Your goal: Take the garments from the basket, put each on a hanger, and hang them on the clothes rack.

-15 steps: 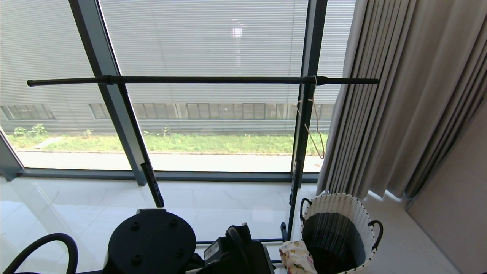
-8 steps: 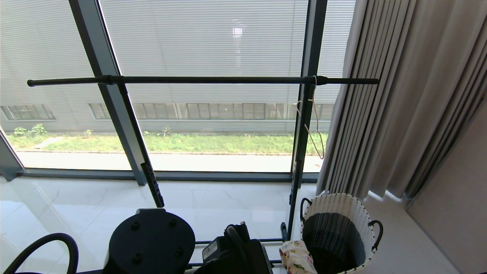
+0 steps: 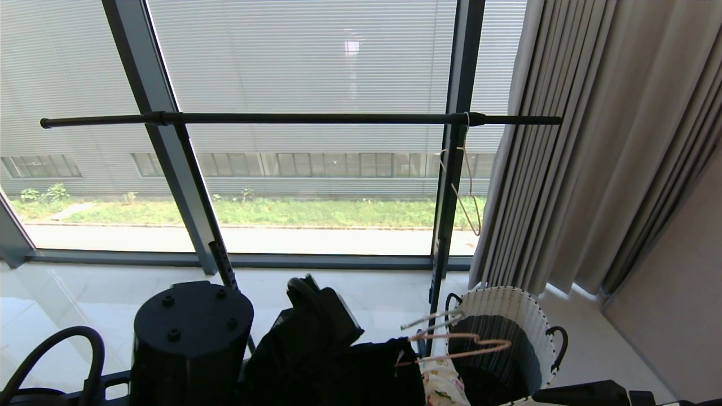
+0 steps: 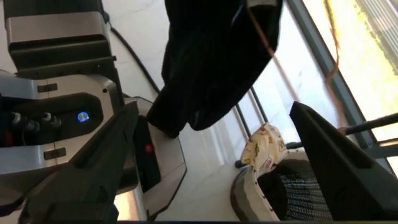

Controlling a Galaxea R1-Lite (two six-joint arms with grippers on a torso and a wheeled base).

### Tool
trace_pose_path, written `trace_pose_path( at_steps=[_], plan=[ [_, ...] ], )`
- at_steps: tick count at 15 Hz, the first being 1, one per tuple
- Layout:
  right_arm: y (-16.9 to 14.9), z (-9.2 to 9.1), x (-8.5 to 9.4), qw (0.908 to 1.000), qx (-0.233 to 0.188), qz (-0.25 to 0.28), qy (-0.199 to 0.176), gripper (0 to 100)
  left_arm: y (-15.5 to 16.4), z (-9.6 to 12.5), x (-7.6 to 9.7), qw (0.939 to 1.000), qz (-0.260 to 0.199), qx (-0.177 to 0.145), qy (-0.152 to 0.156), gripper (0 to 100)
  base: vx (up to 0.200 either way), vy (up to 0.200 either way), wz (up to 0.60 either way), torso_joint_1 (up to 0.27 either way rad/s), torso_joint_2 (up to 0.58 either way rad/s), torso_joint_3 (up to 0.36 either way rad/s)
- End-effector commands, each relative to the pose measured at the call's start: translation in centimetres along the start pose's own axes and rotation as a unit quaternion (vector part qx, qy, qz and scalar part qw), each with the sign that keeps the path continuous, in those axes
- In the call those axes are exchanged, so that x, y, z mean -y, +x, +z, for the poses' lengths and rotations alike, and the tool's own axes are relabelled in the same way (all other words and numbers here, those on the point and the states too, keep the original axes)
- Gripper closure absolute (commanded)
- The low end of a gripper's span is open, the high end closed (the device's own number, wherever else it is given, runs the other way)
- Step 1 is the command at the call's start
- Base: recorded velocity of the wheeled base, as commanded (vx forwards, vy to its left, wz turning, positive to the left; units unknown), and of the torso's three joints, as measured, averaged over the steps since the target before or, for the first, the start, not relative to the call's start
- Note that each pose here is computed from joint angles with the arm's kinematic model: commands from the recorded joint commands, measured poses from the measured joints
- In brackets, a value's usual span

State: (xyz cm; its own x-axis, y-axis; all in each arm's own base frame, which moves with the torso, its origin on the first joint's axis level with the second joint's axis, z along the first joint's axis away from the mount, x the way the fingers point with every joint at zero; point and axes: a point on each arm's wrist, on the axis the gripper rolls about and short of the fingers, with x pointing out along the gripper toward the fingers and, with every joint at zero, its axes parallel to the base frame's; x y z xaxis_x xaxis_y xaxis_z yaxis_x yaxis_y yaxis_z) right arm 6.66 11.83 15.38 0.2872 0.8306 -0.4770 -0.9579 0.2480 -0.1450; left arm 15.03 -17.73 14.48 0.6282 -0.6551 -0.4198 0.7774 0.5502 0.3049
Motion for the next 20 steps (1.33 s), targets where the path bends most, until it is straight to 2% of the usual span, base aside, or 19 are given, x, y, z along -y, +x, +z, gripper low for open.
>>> trace_pose_path(
  at_steps=[1, 2, 3, 5, 7, 8, 9, 10, 12, 13, 15, 18, 20],
  plan=[
    [1.3, 0.2, 0.5, 0.9999, -0.006, -0.003, 0.011, 0, -0.1, 1.4, -1.2, 0.9949, 0.069, 0.027, -0.068, 100, 0.000, 0.000, 0.00, 0.000, 0.00, 0.000],
    [2.2, 0.5, 0.9, 0.9998, 0.002, -0.010, 0.019, 0, -0.1, 1.9, -1.5, 0.9901, 0.100, 0.034, -0.093, 100, 0.000, 0.000, 0.00, 0.000, 0.00, 0.000],
    [3.3, 0.7, 1.5, 0.9991, 0.011, -0.021, 0.036, 0, -0.3, 2.2, -1.7, 0.9876, 0.111, 0.039, -0.104, 100, 0.000, 0.000, 0.00, 0.000, 0.00, 0.000],
    [6.1, 1.0, 3.3, 0.9945, 0.013, -0.075, 0.072, 0, -1.1, 2.7, -1.9, 0.9861, 0.115, 0.057, -0.105, 100, 0.000, 0.000, 0.00, 0.000, 0.00, 0.000],
    [9.3, 2.4, 5.2, 0.9792, 0.031, -0.157, 0.125, 0, -1.5, 3.5, -2.1, 0.9833, 0.121, 0.082, -0.108, 100, 0.000, 0.000, 0.00, 0.000, 0.00, 0.000],
    [11.2, 3.7, 6.2, 0.9674, 0.052, -0.184, 0.166, 0, -1.6, 3.8, -2.2, 0.9818, 0.125, 0.094, -0.108, 100, 0.000, 0.000, 0.00, 0.000, 0.00, 0.000],
    [12.0, 4.2, 6.7, 0.9624, 0.056, -0.195, 0.180, 0, -1.7, 3.9, -2.3, 0.9811, 0.126, 0.099, -0.109, 100, 0.000, 0.000, 0.00, 0.000, 0.00, 0.000],
    [14.3, 4.9, 7.7, 0.9496, 0.060, -0.229, 0.206, 0, -1.8, 4.2, -2.4, 0.9803, 0.127, 0.104, -0.110, 100, 0.000, 0.000, 0.00, 0.000, 0.00, 0.000],
    [16.5, 5.6, 8.7, 0.9332, 0.071, -0.264, 0.234, 0, -1.8, 4.5, -2.4, 0.9798, 0.127, 0.108, -0.110, 100, 0.000, 0.000, 0.00, 0.000, 0.00, 0.000],
    [17.1, 5.8, 8.9, 0.9297, 0.072, -0.273, 0.237, 0, -1.8, 4.5, -2.4, 0.9798, 0.127, 0.109, -0.110, 100, 0.000, 0.000, 0.00, 0.000, 0.00, 0.000],
    [17.4, 5.7, 8.7, 0.9300, 0.069, -0.273, 0.236, 0, -1.7, 4.6, -2.5, 0.9796, 0.127, 0.109, -0.111, 100, 0.000, 0.000, 0.00, 0.000, 0.00, 0.000],
    [18.0, 5.7, 7.5, 0.9361, 0.062, -0.259, 0.230, 0, -1.7, 4.7, -2.5, 0.9793, 0.127, 0.111, -0.112, 100, 0.000, 0.000, 0.00, 0.000, 0.00, 0.000],
    [18.5, 5.3, 7.1, 0.9354, 0.052, -0.267, 0.226, 0, -1.6, 4.8, -2.5, 0.9790, 0.127, 0.113, -0.113, 100, 0.000, 0.000, 0.00, 0.000, 0.00, 0.000]
  ],
)
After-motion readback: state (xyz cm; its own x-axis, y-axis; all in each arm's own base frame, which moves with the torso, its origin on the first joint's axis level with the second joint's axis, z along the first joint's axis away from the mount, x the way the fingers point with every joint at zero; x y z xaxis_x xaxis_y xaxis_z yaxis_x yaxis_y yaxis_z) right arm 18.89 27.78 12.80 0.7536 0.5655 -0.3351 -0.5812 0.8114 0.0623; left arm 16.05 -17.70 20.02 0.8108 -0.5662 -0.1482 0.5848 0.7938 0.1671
